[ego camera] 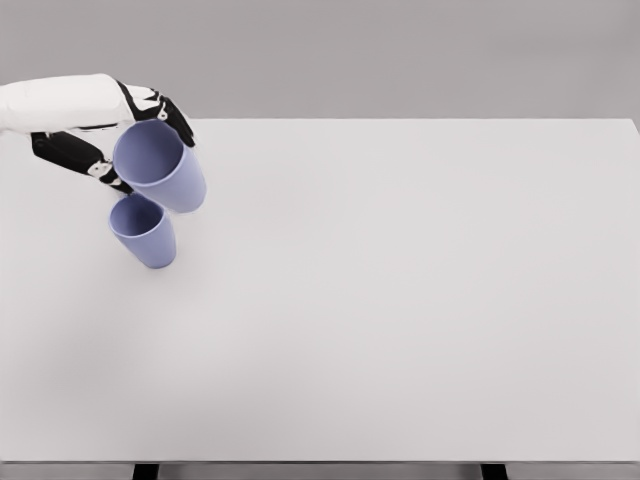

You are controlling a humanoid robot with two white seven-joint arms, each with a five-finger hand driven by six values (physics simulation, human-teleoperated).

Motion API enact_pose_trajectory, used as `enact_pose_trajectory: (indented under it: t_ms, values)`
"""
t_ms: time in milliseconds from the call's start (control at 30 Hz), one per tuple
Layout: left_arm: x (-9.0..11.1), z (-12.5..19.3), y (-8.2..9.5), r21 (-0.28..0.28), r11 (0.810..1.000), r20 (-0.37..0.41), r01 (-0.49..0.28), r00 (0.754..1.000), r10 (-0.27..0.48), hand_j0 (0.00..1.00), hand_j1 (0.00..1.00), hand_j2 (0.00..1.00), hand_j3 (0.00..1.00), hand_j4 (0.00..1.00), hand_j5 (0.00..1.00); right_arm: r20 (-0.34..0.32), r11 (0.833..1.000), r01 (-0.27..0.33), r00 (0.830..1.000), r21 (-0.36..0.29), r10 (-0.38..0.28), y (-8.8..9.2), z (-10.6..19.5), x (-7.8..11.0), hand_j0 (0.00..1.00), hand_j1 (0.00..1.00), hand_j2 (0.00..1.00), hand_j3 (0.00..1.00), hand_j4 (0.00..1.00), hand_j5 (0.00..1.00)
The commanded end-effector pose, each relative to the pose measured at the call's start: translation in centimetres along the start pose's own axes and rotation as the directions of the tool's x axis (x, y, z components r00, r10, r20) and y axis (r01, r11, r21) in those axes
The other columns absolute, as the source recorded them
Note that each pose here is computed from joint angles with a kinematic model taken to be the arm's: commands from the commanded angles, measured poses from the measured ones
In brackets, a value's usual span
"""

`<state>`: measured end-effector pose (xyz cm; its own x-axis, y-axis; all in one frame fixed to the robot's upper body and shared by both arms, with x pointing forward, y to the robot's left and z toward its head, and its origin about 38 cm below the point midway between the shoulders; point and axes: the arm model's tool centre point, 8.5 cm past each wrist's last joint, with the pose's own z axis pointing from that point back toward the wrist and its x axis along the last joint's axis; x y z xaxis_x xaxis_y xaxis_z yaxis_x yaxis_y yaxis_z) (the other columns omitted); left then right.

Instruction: Place the right cup on the left cup with left arm

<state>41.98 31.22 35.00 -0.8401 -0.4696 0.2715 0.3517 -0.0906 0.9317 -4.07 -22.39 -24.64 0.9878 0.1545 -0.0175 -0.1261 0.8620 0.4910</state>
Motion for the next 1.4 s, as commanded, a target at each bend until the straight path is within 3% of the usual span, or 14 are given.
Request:
enact_pose_trajectory:
  t_ms: [0, 167, 400, 700, 1367]
  values:
    - [-1.1, 0.7, -0.1, -0.002, 1.000, -0.037, -0.023, 0.999, 0.023, 0.47, 0.47, 0.47, 0.47, 0.47, 0.47, 0.000, 1.000, -0.001, 1.000, 0.001, 0.001, 0.0, 0.0, 0.0, 1.00, 1.00, 1.00, 1.00, 1.00, 1.00]
    - [-2.0, 3.0, -0.1, -0.035, 0.999, -0.104, -0.027, 0.994, 0.023, 0.48, 0.48, 0.48, 0.48, 0.48, 0.48, 0.000, 1.000, -0.001, 1.000, 0.001, 0.001, 0.0, 0.0, 0.0, 1.00, 1.00, 1.00, 1.00, 1.00, 1.00]
    - [-4.5, 4.4, -1.1, -0.031, 0.996, -0.181, -0.079, 0.981, 0.072, 0.48, 0.48, 0.48, 0.48, 0.48, 0.48, 0.000, 1.000, -0.001, 1.000, 0.001, 0.001, 0.0, 0.0, 0.0, 1.00, 1.00, 1.00, 1.00, 1.00, 1.00]
    - [-4.9, 3.9, -2.6, -0.064, 0.992, -0.184, -0.110, 0.978, 0.097, 0.48, 0.48, 0.48, 0.48, 0.48, 0.48, 0.000, 1.000, -0.001, 1.000, 0.001, 0.001, 0.0, 0.0, 0.0, 1.00, 1.00, 1.00, 1.00, 1.00, 1.00]
    - [-4.7, 3.4, -2.6, -0.066, 0.992, -0.171, -0.108, 0.981, 0.095, 0.48, 0.48, 0.48, 0.48, 0.48, 0.48, 0.000, 1.000, -0.001, 1.000, 0.001, 0.001, 0.0, 0.0, 0.0, 1.00, 1.00, 1.00, 1.00, 1.00, 1.00]
